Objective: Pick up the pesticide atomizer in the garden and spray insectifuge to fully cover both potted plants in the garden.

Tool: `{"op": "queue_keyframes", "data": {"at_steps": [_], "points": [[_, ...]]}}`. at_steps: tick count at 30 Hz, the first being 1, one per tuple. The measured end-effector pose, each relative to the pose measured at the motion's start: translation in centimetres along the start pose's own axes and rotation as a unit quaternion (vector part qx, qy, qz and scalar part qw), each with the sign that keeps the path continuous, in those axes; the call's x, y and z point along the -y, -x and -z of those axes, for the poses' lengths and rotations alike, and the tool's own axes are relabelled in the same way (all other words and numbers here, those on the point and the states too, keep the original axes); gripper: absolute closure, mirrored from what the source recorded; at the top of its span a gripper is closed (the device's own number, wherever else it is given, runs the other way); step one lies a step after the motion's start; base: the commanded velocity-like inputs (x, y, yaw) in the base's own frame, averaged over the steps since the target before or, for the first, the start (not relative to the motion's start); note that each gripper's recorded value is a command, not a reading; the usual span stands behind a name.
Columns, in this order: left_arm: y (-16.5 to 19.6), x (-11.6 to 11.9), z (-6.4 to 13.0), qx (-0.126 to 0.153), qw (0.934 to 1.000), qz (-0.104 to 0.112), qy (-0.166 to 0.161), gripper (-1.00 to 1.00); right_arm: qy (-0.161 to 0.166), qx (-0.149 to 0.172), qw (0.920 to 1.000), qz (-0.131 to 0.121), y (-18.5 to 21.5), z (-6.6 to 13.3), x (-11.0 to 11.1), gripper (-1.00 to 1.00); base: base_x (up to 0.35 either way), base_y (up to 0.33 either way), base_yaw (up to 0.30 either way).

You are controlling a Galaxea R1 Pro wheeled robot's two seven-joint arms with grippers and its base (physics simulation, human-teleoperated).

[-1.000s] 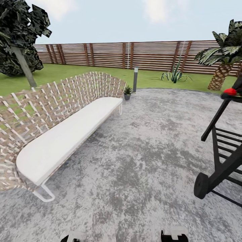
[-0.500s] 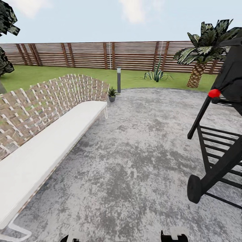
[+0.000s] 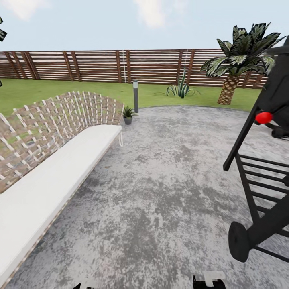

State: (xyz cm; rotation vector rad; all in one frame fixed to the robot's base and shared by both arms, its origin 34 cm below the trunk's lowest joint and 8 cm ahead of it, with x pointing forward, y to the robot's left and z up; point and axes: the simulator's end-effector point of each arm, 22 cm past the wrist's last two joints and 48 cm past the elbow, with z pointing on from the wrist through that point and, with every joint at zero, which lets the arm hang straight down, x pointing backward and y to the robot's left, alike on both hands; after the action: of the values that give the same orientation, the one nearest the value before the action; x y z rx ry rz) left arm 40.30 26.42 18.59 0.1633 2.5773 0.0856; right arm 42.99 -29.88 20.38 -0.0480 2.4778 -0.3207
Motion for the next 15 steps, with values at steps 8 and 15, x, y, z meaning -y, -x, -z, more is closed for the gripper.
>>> {"op": "queue_keyframes", "data": {"at_steps": [8, 15], "points": [[-0.05, 0.01, 0.01, -0.001, 1.0, 0.0, 0.0, 1.0, 0.0, 0.0, 1.0, 0.0, -0.06, 0.02, 0.0, -1.0, 0.334, 0.101, 0.0], [-0.08, 0.01, 0.01, -0.001, 1.0, 0.0, 0.0, 1.0, 0.001, 0.0, 1.0, -0.001, -0.03, 0.08, -0.31, -1.0, 0.334, 0.057, 0.0]]}}
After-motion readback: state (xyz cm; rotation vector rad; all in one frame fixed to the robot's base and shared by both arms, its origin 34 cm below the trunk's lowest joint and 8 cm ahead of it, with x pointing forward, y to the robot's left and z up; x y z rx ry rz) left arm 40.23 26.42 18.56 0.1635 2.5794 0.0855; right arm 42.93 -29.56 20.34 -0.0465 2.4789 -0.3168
